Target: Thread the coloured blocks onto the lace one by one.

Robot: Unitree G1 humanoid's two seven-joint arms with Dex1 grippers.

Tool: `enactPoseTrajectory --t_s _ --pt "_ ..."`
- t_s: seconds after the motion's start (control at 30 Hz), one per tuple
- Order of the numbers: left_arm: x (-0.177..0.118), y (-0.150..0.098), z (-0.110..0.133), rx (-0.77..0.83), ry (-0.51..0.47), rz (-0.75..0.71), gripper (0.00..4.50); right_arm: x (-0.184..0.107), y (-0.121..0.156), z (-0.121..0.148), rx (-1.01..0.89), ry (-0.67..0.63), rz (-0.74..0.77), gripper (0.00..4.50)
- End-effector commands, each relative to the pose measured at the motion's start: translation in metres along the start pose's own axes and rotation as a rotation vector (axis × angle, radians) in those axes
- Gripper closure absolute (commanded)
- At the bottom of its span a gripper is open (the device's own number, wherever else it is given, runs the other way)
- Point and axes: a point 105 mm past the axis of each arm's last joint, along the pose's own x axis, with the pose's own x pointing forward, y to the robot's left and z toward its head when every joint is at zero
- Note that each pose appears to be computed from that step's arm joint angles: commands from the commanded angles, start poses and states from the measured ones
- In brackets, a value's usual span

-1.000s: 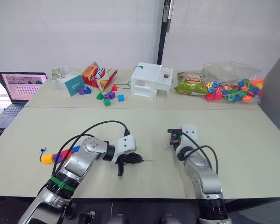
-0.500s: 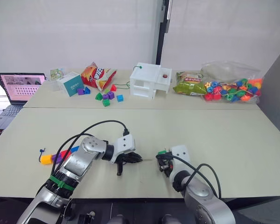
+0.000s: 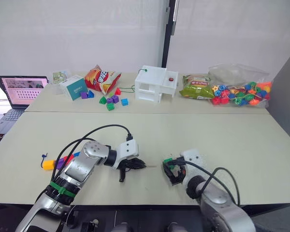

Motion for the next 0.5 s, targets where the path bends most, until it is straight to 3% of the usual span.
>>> enactPoseTrajectory --t_s 0.03,0.1,0.17,0.5 --pt "-0.005 0.006 0.010 0.036 -0.024 0.028 4.50 -0.008 0.011 0.025 -0.097 -0.019 0.307 0.02" --pt "-0.004 0.005 0.011 0.035 -0.026 0.029 4.50 -0.010 0.013 0.023 -0.171 0.051 0.494 0.02" --pt "-0.003 0.005 0.011 0.034 -0.029 0.028 4.50 -0.007 0.002 0.019 -0.245 0.128 0.587 0.02" --pt "0.001 -0.003 0.011 0.029 -0.032 0.014 4.50 0.027 -0.040 0.000 -0.630 0.307 0.868 0.02"
